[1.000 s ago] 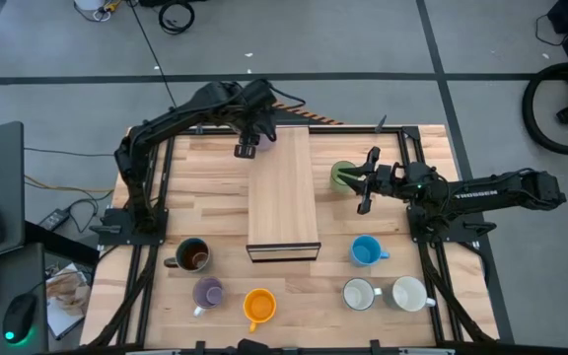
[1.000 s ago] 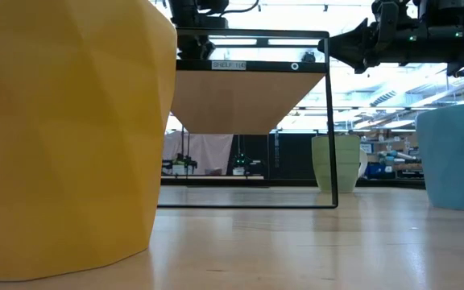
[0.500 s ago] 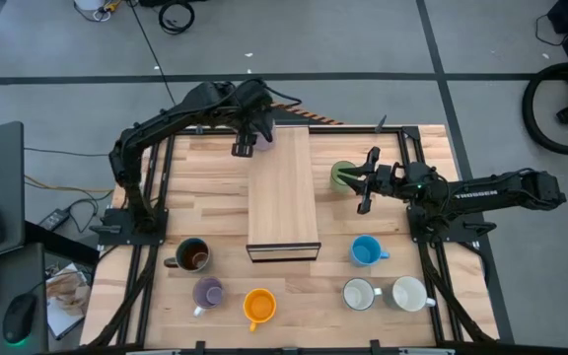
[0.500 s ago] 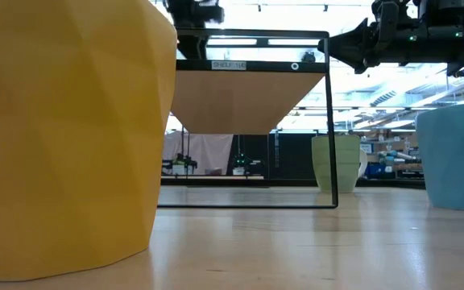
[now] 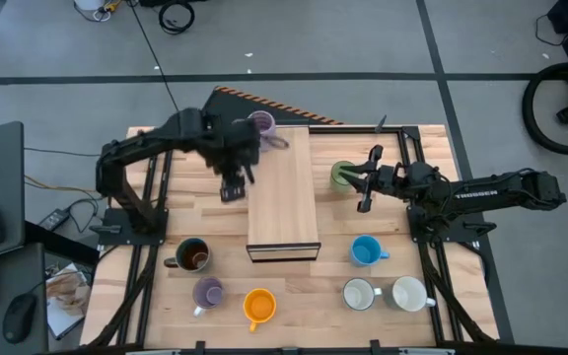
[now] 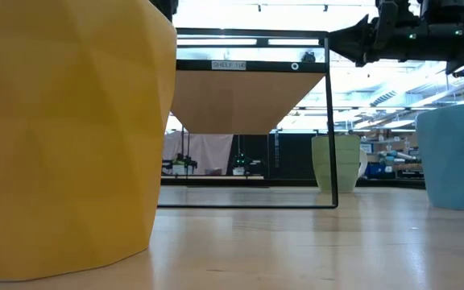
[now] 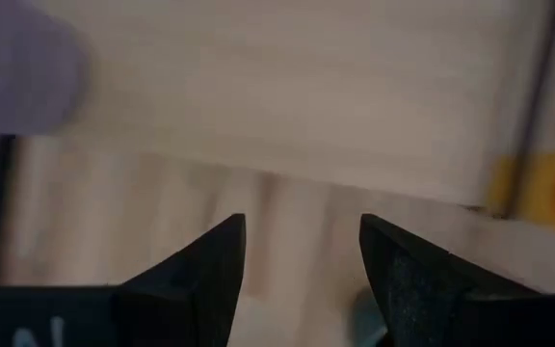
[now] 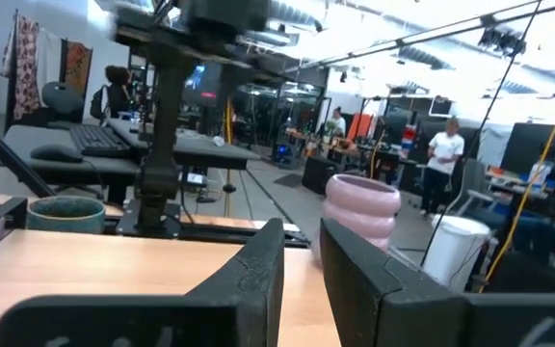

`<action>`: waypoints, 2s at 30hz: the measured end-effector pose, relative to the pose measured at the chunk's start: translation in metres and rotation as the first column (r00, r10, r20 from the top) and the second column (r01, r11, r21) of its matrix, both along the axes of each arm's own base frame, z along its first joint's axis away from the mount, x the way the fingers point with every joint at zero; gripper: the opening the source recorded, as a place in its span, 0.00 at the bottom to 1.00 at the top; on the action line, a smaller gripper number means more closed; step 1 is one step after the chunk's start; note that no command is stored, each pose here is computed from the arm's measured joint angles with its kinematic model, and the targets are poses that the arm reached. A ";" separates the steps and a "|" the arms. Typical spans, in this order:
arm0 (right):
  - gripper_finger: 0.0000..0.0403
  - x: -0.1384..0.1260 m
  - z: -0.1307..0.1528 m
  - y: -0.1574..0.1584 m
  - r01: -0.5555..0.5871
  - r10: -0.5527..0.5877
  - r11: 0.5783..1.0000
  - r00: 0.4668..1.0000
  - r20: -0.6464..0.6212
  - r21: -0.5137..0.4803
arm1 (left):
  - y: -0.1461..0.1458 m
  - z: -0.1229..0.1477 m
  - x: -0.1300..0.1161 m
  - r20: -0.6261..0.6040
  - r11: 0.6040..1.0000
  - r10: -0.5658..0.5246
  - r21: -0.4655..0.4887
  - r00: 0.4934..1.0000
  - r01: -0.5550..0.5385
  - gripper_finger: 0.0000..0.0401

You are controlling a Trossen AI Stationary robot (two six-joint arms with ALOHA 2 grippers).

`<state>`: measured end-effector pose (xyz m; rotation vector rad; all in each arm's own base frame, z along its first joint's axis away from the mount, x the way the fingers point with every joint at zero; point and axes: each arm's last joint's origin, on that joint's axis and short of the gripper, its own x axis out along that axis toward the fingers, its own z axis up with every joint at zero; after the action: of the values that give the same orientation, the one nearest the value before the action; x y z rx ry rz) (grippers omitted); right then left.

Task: Place coffee mugs
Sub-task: Put the blue patterned mug on the shelf

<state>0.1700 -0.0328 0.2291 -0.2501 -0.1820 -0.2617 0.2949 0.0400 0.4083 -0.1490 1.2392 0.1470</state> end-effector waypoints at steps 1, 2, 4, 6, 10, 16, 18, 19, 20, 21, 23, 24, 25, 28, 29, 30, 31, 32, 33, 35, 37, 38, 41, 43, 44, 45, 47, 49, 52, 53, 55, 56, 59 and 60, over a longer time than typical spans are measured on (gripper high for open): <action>0.19 0.000 0.001 0.000 0.002 -0.002 1.000 1.000 0.009 -0.004 | -0.010 -0.001 0.001 -0.002 1.000 0.000 -0.014 1.000 0.000 0.53; 0.19 0.000 0.002 0.000 0.002 -0.002 1.000 1.000 0.019 -0.008 | -0.020 -0.002 0.002 -0.008 1.000 -0.010 -0.022 1.000 0.010 0.53; 0.19 -0.001 0.003 0.000 0.004 -0.003 1.000 1.000 0.029 -0.017 | -0.037 -0.002 0.003 -0.009 0.999 -0.036 -0.021 0.999 0.035 0.53; 0.19 -0.001 0.004 0.000 0.007 -0.006 0.999 0.999 0.033 -0.031 | -0.054 -0.005 0.002 -0.022 0.999 -0.040 0.030 0.999 0.040 0.53; 0.19 0.001 0.010 0.000 0.006 -0.004 0.999 0.999 0.042 -0.042 | -0.080 -0.018 -0.005 -0.063 0.993 -0.025 0.114 0.998 0.032 0.53; 0.19 0.003 0.009 0.000 0.007 -0.006 0.998 1.000 0.013 -0.054 | -0.098 -0.040 -0.045 -0.064 0.988 0.142 0.072 0.988 -0.138 0.49; 0.19 0.003 0.009 0.000 0.007 -0.006 0.998 1.000 0.013 -0.055 | -0.104 -0.049 -0.062 -0.038 0.976 0.219 0.023 0.975 -0.218 0.47; 0.19 0.003 0.009 0.000 0.007 -0.006 0.998 1.000 0.014 -0.055 | -0.107 -0.055 -0.069 -0.034 0.967 0.254 -0.011 0.967 -0.254 0.46; 0.19 0.003 0.009 0.000 0.007 -0.006 0.998 1.000 0.012 -0.055 | -0.110 -0.061 -0.075 -0.037 0.956 0.289 -0.047 0.957 -0.291 0.46; 0.19 0.003 0.009 0.000 0.006 -0.006 0.998 1.000 0.011 -0.055 | -0.114 -0.068 -0.079 -0.049 0.942 0.321 -0.081 0.946 -0.325 0.45; 0.19 0.004 0.009 -0.001 0.004 -0.004 0.999 1.000 0.012 -0.050 | -0.122 -0.083 -0.084 -0.089 0.912 0.378 -0.137 0.921 -0.388 0.44; 0.19 0.004 0.009 -0.001 0.003 -0.003 0.999 1.000 0.010 -0.047 | -0.126 -0.089 -0.084 -0.106 0.897 0.399 -0.163 0.911 -0.412 0.43; 0.19 0.004 0.008 -0.001 0.003 -0.002 0.999 1.000 0.009 -0.044 | -0.131 -0.094 -0.085 -0.123 0.885 0.412 -0.180 0.903 -0.429 0.43; 0.19 0.004 0.008 0.000 -0.011 0.011 0.999 1.000 0.008 -0.047 | -0.143 -0.108 -0.085 -0.177 0.861 0.450 -0.177 0.876 -0.478 0.43; 0.19 0.004 0.008 0.000 -0.021 0.021 0.999 1.000 0.007 -0.050 | -0.146 -0.112 -0.083 -0.197 0.854 0.464 -0.160 0.864 -0.495 0.43; 0.19 0.004 0.008 0.000 -0.033 0.033 0.998 0.999 0.007 -0.052 | -0.149 -0.116 -0.082 -0.215 0.846 0.481 -0.141 0.850 -0.515 0.43; 0.19 0.004 0.008 0.001 -0.047 0.047 0.997 0.999 0.007 -0.056 | -0.151 -0.119 -0.082 -0.228 0.835 0.501 -0.126 0.835 -0.536 0.43; 0.19 0.004 0.008 0.001 -0.057 0.057 0.997 0.998 0.006 -0.058 | -0.152 -0.121 -0.082 -0.236 0.821 0.523 -0.117 0.819 -0.559 0.43; 0.19 0.004 0.008 0.001 -0.066 0.066 0.996 0.998 0.006 -0.060 | -0.153 -0.122 -0.081 -0.240 0.805 0.546 -0.117 0.803 -0.582 0.43; 0.19 0.004 0.008 0.002 -0.074 0.075 0.995 0.997 0.005 -0.062 | -0.156 -0.125 -0.078 -0.254 0.769 0.588 -0.120 0.768 -0.628 0.43; 0.19 0.004 0.008 0.002 -0.084 0.084 0.994 0.996 0.001 -0.063 | -0.160 -0.130 -0.074 -0.264 0.751 0.604 -0.129 0.752 -0.648 0.43; 0.19 0.004 0.008 0.002 -0.088 0.088 0.994 0.996 -0.002 -0.063 | -0.163 -0.132 -0.072 -0.273 0.751 0.602 -0.125 0.751 -0.648 0.43; 0.19 0.005 0.008 0.003 -0.104 0.104 0.992 0.995 -0.003 -0.067 | -0.173 -0.142 -0.069 -0.290 0.767 0.587 -0.099 0.755 -0.634 0.43; 0.19 0.005 0.008 0.003 -0.115 0.115 0.991 0.993 -0.004 -0.069 | -0.177 -0.148 -0.067 -0.299 0.769 0.590 -0.077 0.750 -0.635 0.43; 0.19 0.005 0.008 0.003 -0.121 0.121 0.990 0.993 -0.005 -0.070 | -0.179 -0.150 -0.066 -0.301 0.767 0.592 -0.072 0.747 -0.637 0.43; 0.19 0.005 0.008 0.003 -0.127 0.127 0.989 0.992 -0.006 -0.071 | -0.180 -0.151 -0.065 -0.300 0.767 0.592 -0.074 0.748 -0.637 0.43; 0.19 0.005 0.007 0.004 -0.140 0.139 0.988 0.990 -0.010 -0.065 | -0.183 -0.154 -0.061 -0.295 0.766 0.591 -0.087 0.751 -0.637 0.43; 0.19 0.005 0.007 0.004 -0.148 0.148 0.987 0.989 -0.009 -0.057 | -0.184 -0.159 -0.059 -0.301 0.767 0.594 -0.069 0.746 -0.638 0.43; 0.19 0.005 0.007 0.004 -0.167 0.167 0.984 0.986 -0.010 -0.057 | -0.186 -0.164 -0.058 -0.309 0.777 0.589 -0.036 0.747 -0.628 0.43; 0.19 0.005 0.007 0.004 -0.174 0.174 0.983 0.985 -0.011 -0.054 | -0.187 -0.166 -0.057 -0.307 0.780 0.588 -0.029 0.748 -0.625 0.43; 0.19 0.005 0.007 0.005 -0.190 0.189 0.981 0.982 -0.010 -0.046 | -0.187 -0.168 -0.056 -0.307 0.781 0.589 -0.020 0.747 -0.624 0.43; 0.19 0.005 0.007 0.005 -0.198 0.198 0.979 0.980 -0.012 -0.043 | -0.188 -0.168 -0.056 -0.306 0.783 0.588 -0.019 0.749 -0.622 0.43; 0.19 0.005 0.006 0.005 -0.213 0.213 0.976 0.977 -0.021 -0.040 | -0.189 -0.168 -0.057 -0.290 0.799 0.573 -0.012 0.766 -0.602 0.43; 0.19 0.005 0.005 0.005 -0.214 0.213 0.976 0.977 -0.025 -0.039 | -0.190 -0.168 -0.058 -0.281 0.804 0.569 -0.008 0.773 -0.595 0.43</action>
<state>0.1753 -0.0273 0.2345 -0.2718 -0.1929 -0.0416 0.2370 -0.1501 0.2399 -0.6216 1.4367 0.6715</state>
